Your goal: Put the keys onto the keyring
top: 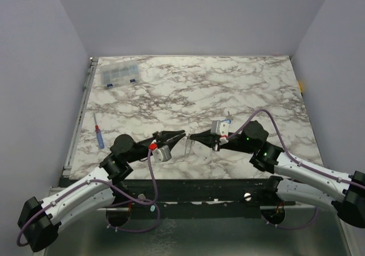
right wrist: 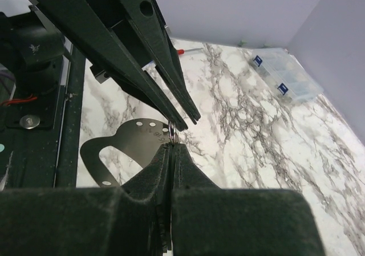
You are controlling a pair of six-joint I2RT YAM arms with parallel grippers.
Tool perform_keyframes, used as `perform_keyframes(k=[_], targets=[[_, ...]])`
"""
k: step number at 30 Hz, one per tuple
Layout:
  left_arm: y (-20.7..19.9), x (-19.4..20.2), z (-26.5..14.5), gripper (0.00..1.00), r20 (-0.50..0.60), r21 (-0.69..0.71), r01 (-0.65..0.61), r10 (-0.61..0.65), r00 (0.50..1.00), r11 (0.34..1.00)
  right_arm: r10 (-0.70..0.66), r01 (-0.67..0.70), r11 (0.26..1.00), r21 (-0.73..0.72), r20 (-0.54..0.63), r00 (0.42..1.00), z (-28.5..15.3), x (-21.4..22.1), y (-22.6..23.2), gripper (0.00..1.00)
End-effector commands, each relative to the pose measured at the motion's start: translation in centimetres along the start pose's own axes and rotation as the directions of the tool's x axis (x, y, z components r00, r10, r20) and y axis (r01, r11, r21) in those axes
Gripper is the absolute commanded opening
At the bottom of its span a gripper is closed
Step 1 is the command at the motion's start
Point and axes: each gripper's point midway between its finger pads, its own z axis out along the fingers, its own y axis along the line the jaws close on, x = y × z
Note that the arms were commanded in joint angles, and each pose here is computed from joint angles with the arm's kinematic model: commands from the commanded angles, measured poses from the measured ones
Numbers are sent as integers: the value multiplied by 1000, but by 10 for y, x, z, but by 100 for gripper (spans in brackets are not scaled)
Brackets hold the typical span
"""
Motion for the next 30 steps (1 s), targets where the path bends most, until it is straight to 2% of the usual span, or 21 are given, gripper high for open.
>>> perform_keyframes(k=[1,7,12,14,22,30], targets=[[-11,-9,3,16,55,69,26,-30,998,997,-12,13,1000,-18,51,999,0,-11,5,1],[-14,-10,4,19,60,90,39,-44,997,995,-14,15,1000,-15,55,998,0,-13,4,1],[-7,-5,2,36,41,46,22,-24,999,999,-13,14,1000,-12,54,998,-1,-12,4,1],[2,-3,-1,38,25,-1,3,-3,1000,1000,-12,13,1000,-7,52,999,-2,-12,4,1],[13,6,-7,37,-34,-56,-39,37,999,998,-15,15,1000,-3,57,998,-4,-14,3,1],[-8,-1,-1,33,10,65,17,-18,1000,998,-23,23,1000,6,59,998,-3,-16,1,1]])
